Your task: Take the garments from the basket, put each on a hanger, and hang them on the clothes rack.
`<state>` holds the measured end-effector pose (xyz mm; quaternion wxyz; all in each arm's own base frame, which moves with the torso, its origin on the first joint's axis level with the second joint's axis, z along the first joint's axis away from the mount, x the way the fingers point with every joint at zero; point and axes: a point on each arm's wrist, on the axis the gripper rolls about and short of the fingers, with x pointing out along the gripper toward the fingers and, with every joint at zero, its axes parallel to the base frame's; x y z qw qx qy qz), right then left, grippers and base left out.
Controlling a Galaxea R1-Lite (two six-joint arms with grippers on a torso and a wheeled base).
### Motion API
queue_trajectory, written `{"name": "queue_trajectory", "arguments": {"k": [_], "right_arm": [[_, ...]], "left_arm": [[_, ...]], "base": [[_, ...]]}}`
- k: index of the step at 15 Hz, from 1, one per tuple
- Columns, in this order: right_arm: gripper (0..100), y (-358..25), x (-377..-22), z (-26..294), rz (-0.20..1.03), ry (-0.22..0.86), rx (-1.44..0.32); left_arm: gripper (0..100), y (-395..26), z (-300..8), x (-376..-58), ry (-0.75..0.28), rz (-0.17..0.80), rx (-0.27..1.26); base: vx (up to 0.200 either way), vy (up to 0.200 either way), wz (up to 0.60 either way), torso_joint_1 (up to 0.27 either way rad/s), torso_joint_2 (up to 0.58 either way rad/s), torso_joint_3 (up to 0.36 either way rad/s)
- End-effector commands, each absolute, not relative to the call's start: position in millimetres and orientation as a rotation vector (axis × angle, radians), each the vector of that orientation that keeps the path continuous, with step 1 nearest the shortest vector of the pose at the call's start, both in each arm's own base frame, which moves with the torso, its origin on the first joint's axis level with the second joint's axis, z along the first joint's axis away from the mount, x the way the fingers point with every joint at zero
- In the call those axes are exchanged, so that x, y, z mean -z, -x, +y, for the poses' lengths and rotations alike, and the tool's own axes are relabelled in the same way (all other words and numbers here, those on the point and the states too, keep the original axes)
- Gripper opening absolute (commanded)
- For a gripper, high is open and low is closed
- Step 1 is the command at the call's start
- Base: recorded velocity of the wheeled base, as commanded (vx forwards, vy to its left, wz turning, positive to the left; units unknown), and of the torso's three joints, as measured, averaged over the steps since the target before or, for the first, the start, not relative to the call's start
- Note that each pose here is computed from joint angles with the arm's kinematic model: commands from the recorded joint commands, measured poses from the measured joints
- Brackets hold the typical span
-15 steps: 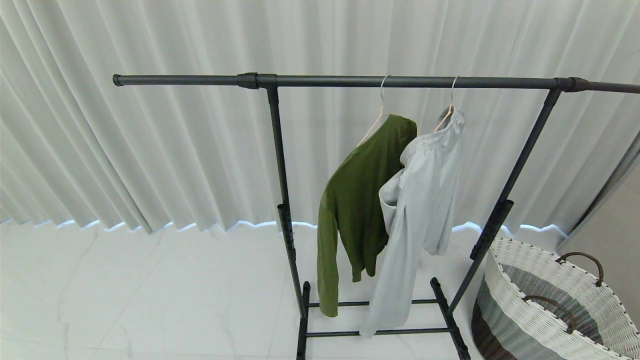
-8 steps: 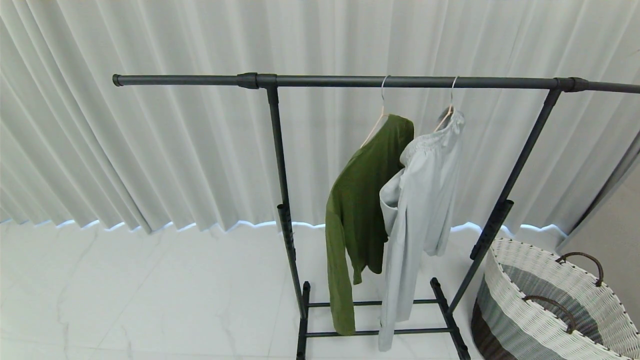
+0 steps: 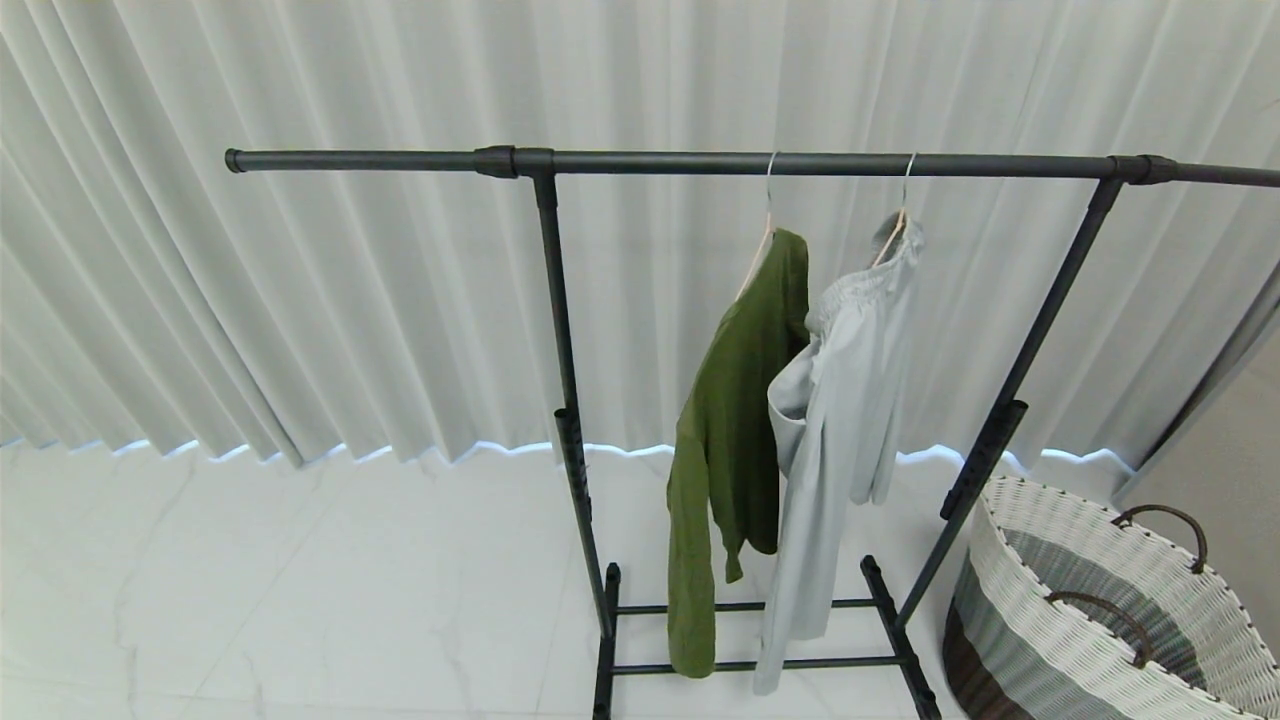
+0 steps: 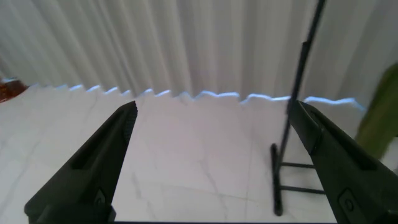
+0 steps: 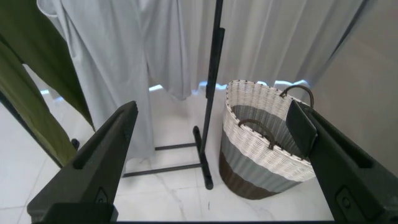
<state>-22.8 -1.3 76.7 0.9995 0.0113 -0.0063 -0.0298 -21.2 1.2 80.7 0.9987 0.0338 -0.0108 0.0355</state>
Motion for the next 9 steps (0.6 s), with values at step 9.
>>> {"name": "queue_trajectory", "arguments": {"k": [9], "right_arm": [[100,22.8,-76.6,-2.0,-0.010,-0.025,0.086]], "left_arm": [[100,22.7,0.7,-76.8,-0.017,-0.010,-0.029]], "base": [[0.000,0.000,0.00,0.000,0.00,0.000]]}}
